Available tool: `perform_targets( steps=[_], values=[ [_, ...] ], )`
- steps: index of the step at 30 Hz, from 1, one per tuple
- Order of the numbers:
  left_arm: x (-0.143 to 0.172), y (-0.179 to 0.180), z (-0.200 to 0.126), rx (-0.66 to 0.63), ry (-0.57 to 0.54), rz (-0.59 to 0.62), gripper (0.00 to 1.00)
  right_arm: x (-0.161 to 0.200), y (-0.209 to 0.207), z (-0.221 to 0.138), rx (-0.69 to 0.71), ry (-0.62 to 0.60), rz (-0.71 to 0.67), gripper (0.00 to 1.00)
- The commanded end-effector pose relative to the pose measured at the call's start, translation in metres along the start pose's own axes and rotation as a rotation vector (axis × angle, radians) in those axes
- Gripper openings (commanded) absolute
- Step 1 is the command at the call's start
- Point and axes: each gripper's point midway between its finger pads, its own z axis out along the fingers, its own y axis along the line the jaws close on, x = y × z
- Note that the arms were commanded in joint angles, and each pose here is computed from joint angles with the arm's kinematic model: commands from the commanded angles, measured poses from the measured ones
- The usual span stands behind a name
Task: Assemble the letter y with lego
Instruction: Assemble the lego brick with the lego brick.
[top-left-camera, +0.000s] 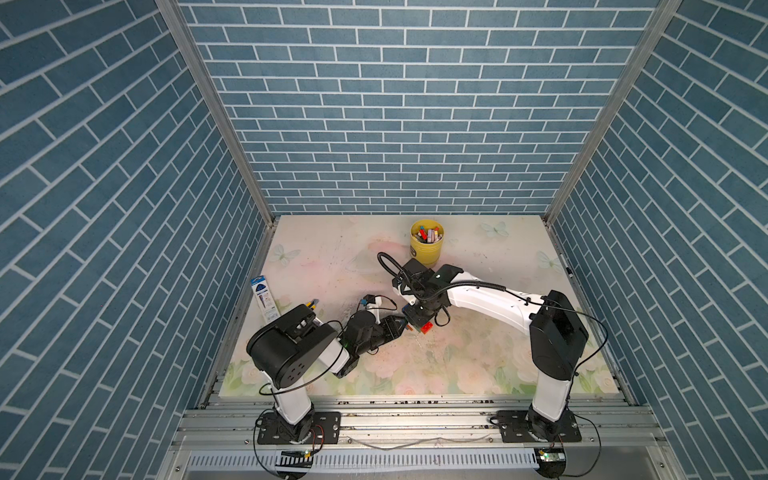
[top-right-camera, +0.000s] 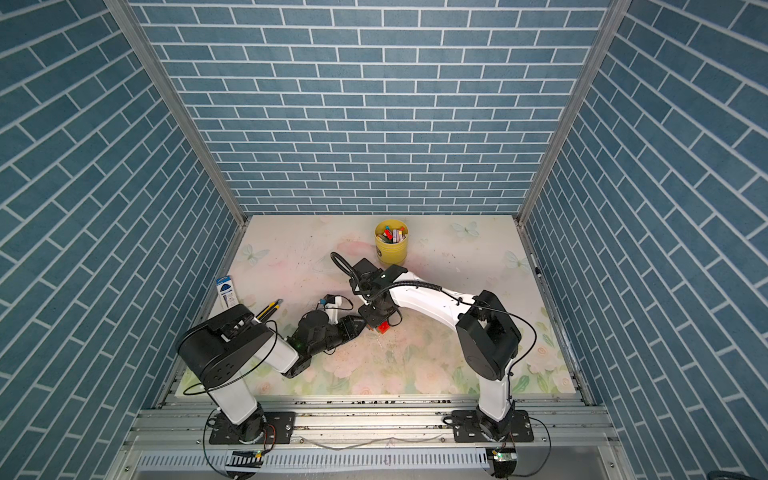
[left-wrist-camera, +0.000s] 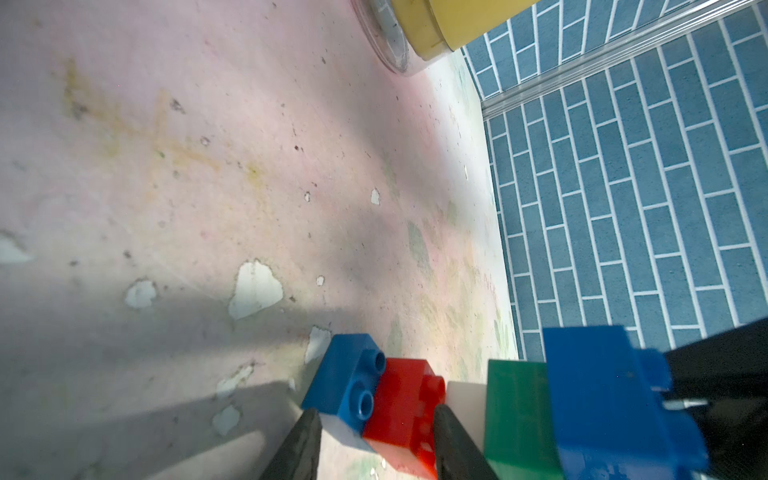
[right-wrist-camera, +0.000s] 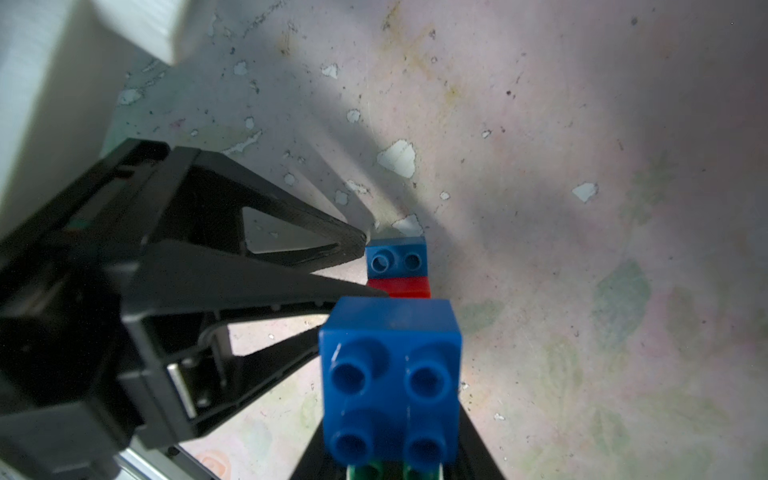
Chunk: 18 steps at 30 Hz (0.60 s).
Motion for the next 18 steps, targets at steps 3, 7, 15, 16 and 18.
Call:
perform_targets(
  steps=[3, 7, 15, 16, 18],
  values=[
    [0.0444, 0.0891, -0.0189, -0.328, 0.135, -0.039, 0.46, 0.0293, -0.0014, 0.0246, -0.003, 0.146, -0.013, 0.20],
    [0.0455, 0.0898, -0.0185, -0.330, 0.138, -0.039, 0.46, 0.0285, 0.0005, 0.0271, -0.015, 0.164, -0.023, 0.20],
    [0.0452, 0.0899, -0.0173, -0.329, 0.139, -0.041, 0.46, 0.0241, -0.0003, 0.0236, -0.014, 0.164, -0.032, 0.20],
    [0.0449, 0.0897, -0.0172, -0.328, 0.138, -0.040, 0.45, 0.0234, -0.0006, 0.0220, -0.016, 0.156, -0.035, 0.20],
    [0.0452, 0.0902, -0.0174, -0.329, 0.138, -0.041, 0.46, 0.0228, 0.0057, 0.0193, -0.056, 0.147, -0.048, 0.20]
  ],
)
